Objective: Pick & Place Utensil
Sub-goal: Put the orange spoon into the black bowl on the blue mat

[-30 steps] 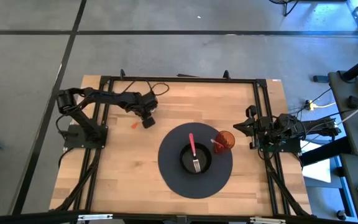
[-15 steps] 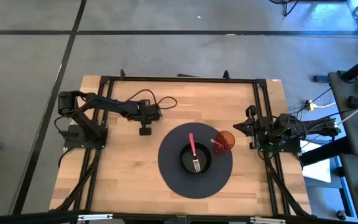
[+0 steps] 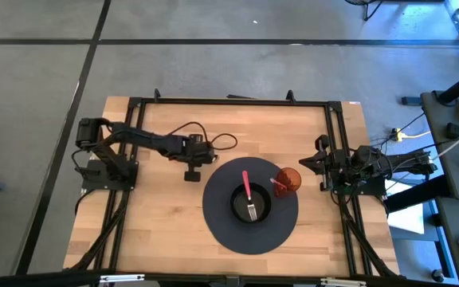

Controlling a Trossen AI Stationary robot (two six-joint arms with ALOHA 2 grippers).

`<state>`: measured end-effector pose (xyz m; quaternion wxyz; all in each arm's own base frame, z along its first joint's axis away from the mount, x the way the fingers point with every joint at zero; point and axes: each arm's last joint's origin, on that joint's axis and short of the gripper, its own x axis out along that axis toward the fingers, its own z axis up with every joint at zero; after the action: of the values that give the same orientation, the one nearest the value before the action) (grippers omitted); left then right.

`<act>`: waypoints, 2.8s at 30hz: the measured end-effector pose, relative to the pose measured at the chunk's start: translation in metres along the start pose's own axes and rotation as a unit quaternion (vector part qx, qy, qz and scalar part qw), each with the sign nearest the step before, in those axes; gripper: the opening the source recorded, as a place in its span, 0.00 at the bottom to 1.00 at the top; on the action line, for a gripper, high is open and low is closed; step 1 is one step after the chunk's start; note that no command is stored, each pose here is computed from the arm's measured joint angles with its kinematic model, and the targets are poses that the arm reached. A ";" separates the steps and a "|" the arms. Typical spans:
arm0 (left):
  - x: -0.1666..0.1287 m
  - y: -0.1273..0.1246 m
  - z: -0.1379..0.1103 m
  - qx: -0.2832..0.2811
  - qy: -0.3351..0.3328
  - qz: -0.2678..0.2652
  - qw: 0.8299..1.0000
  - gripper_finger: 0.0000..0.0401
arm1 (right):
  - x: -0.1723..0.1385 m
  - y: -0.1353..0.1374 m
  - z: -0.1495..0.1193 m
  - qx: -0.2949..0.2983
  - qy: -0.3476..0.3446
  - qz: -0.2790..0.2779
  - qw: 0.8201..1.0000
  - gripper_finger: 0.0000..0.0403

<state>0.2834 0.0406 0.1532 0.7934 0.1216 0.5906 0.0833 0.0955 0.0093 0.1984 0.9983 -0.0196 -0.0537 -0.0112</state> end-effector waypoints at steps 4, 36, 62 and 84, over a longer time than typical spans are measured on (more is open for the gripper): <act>-0.006 -0.005 0.006 0.013 -0.005 0.014 1.000 0.01 | 0.000 0.000 0.000 0.000 0.000 0.000 1.000 0.04; -0.032 -0.063 0.017 0.103 -0.043 0.229 0.967 0.00 | 0.000 0.000 0.000 0.000 0.000 0.000 1.000 0.04; -0.018 -0.187 0.109 0.358 0.030 0.463 0.811 0.00 | 0.000 0.000 0.000 0.009 0.002 -0.004 1.000 0.04; -0.001 -0.211 0.104 0.506 0.127 0.524 0.673 0.00 | 0.000 0.000 0.000 0.009 0.002 -0.004 1.000 0.04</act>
<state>0.3805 -0.1713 0.1209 0.3537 0.7821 0.4772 0.1884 0.0955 0.0091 0.1981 0.9985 -0.0105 -0.0523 -0.0143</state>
